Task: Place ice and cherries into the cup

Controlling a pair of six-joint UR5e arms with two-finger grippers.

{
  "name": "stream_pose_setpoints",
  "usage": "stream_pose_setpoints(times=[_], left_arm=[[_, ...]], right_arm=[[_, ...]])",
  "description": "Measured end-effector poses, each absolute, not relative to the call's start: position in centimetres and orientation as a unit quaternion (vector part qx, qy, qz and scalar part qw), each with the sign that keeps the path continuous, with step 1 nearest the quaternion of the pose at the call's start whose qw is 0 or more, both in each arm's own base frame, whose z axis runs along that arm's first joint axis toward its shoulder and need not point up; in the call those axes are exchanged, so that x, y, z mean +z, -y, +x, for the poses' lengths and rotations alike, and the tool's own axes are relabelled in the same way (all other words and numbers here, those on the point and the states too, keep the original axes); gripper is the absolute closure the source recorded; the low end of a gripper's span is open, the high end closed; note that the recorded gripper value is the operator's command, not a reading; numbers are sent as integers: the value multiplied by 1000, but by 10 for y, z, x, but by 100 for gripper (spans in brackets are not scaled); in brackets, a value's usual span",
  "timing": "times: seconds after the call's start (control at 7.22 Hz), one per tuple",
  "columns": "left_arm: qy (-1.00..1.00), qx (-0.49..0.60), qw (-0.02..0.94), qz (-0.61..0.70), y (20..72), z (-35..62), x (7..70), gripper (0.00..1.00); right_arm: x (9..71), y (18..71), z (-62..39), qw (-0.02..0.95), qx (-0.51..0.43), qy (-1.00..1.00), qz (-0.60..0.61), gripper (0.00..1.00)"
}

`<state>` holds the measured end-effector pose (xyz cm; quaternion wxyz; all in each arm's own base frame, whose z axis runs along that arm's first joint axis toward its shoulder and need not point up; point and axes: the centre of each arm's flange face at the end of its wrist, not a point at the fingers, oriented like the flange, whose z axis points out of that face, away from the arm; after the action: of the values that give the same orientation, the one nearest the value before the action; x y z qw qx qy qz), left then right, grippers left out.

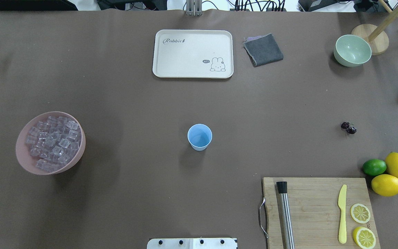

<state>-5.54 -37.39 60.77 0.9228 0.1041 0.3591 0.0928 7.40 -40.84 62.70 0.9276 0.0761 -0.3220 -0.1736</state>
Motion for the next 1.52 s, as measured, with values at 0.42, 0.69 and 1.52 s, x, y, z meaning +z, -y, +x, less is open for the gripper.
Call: stream_pose_setpoints(times=[0.42, 0.69, 1.52], left_arm=[[-359, 92, 923, 101, 373, -55, 612, 2], [-359, 94, 923, 100, 374, -55, 612, 2], [-359, 96, 923, 103, 374, -54, 611, 2]], right_arm=[[626, 408, 73, 926, -174, 324, 79, 0], [626, 409, 73, 926, -175, 326, 80, 0], [626, 407, 71, 921, -172, 341, 80, 0]])
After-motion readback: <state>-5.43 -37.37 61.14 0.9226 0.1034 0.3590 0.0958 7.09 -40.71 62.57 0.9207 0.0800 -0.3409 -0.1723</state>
